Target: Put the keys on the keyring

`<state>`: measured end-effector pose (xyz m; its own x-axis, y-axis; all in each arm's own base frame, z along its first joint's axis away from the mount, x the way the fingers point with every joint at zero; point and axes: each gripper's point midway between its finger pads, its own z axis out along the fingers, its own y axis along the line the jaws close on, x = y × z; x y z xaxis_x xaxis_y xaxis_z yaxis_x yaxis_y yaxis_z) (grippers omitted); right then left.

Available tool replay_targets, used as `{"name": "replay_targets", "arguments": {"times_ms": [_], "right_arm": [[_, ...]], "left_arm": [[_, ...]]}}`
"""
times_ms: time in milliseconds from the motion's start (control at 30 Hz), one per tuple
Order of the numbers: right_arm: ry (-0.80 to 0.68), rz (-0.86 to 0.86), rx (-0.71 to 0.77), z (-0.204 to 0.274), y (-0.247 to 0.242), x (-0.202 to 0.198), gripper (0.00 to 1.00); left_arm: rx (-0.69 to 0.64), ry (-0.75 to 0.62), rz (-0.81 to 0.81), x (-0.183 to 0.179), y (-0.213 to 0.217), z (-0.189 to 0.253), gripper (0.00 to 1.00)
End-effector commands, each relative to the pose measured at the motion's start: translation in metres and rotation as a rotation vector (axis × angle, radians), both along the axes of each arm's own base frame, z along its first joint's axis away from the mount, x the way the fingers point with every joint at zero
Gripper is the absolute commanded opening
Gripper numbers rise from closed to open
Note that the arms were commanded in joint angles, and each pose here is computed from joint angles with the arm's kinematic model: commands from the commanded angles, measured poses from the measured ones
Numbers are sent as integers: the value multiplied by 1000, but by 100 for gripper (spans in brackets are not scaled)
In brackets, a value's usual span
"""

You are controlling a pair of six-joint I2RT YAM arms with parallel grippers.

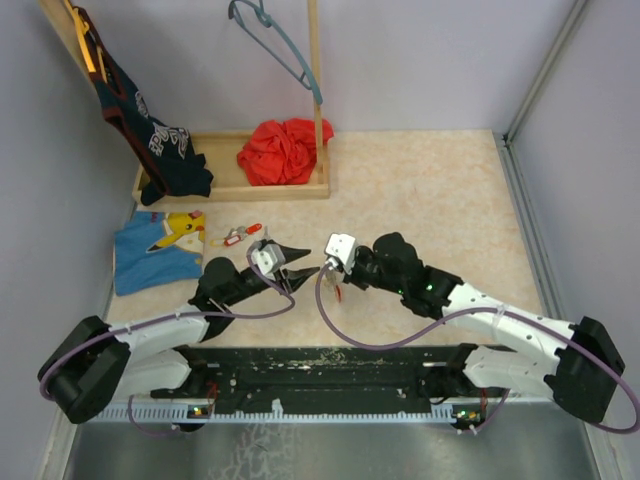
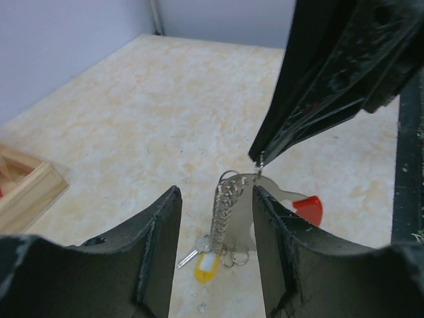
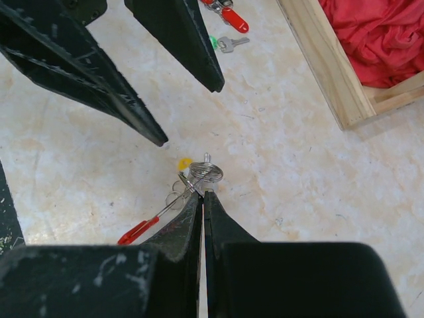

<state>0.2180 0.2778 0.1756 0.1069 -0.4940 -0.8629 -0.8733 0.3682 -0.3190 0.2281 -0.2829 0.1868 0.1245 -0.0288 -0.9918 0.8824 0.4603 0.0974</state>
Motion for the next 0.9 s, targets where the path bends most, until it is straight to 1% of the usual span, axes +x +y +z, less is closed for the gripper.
{"name": "replay_targets", "arguments": {"times_ms": [0, 133, 267, 433, 567, 733, 867], "right_arm": [[-47, 18, 103, 31, 16, 4, 0], [-46, 22, 110, 31, 18, 4, 0], [-45, 26, 113, 31, 19, 4, 0], [-41, 34, 116, 31, 21, 3, 0], [-35, 43, 116, 30, 22, 1, 0], [-32, 49, 121, 30, 23, 1, 0], [-31, 51, 125, 31, 25, 1, 0]], "left_arm": [[14, -63, -159, -26, -9, 8, 53], [31, -94, -231, -36, -14, 8, 53], [48, -98, -249, -35, -17, 6, 52], [54, -105, -225, -26, -20, 7, 46], [52, -106, -196, -18, -21, 9, 44], [54, -103, -199, -16, -24, 8, 39], [67, -93, -200, -14, -25, 3, 33]]}}
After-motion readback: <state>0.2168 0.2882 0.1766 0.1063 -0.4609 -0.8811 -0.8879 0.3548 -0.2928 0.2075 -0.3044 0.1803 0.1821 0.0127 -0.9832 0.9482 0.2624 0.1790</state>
